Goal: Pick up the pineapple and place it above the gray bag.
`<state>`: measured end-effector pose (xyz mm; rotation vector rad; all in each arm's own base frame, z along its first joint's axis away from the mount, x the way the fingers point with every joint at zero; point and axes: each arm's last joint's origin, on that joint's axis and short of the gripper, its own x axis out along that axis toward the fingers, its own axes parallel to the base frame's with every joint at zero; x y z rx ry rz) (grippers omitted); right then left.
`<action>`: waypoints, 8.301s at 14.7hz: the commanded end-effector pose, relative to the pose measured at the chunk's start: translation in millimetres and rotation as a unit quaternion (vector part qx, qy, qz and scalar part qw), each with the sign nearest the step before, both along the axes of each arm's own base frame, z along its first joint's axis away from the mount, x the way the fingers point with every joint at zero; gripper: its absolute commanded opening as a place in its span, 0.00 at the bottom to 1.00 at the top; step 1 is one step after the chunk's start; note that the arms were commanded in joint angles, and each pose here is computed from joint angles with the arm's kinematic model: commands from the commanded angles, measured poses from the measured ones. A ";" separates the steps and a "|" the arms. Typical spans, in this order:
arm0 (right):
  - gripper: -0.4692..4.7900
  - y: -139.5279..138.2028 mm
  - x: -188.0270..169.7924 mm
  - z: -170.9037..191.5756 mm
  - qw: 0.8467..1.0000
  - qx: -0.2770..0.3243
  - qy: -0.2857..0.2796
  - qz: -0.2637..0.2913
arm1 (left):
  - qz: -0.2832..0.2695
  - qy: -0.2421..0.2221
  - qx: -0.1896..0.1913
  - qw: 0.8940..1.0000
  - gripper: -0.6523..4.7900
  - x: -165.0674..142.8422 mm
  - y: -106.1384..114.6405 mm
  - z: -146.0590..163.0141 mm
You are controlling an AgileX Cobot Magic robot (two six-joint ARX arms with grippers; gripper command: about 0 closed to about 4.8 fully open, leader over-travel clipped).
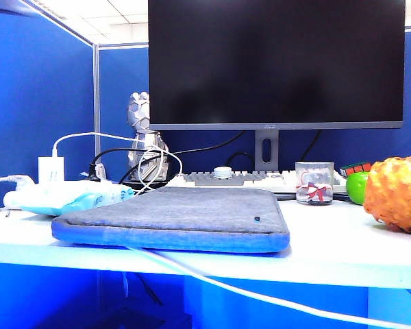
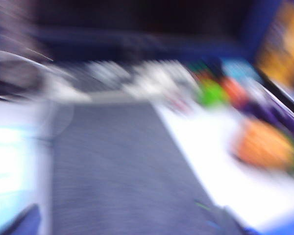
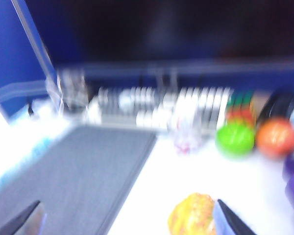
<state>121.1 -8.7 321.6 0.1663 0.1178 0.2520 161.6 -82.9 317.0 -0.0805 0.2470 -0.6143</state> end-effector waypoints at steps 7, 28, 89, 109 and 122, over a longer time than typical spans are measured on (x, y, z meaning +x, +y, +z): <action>1.00 -19.4 20.9 -6.3 0.971 0.062 0.187 -0.133 | -0.115 -0.100 0.129 0.980 1.00 70.5 -45.0 83.5; 1.00 -34.6 56.9 -97.7 0.892 -0.154 0.414 -0.095 | -0.268 -0.042 0.294 0.917 1.00 117.7 -174.8 44.0; 1.00 -26.8 141.8 -111.8 0.667 0.667 0.086 -0.321 | -0.310 -0.040 0.246 0.918 0.98 132.6 -193.8 24.3; 0.08 -39.3 200.8 -167.1 0.663 0.660 0.094 -0.341 | -0.301 -0.026 0.225 0.926 0.97 133.8 -195.0 24.5; 0.08 -38.5 248.0 -62.4 0.872 0.486 -0.006 -0.063 | -0.297 -0.015 0.218 0.929 0.97 133.7 -194.9 24.3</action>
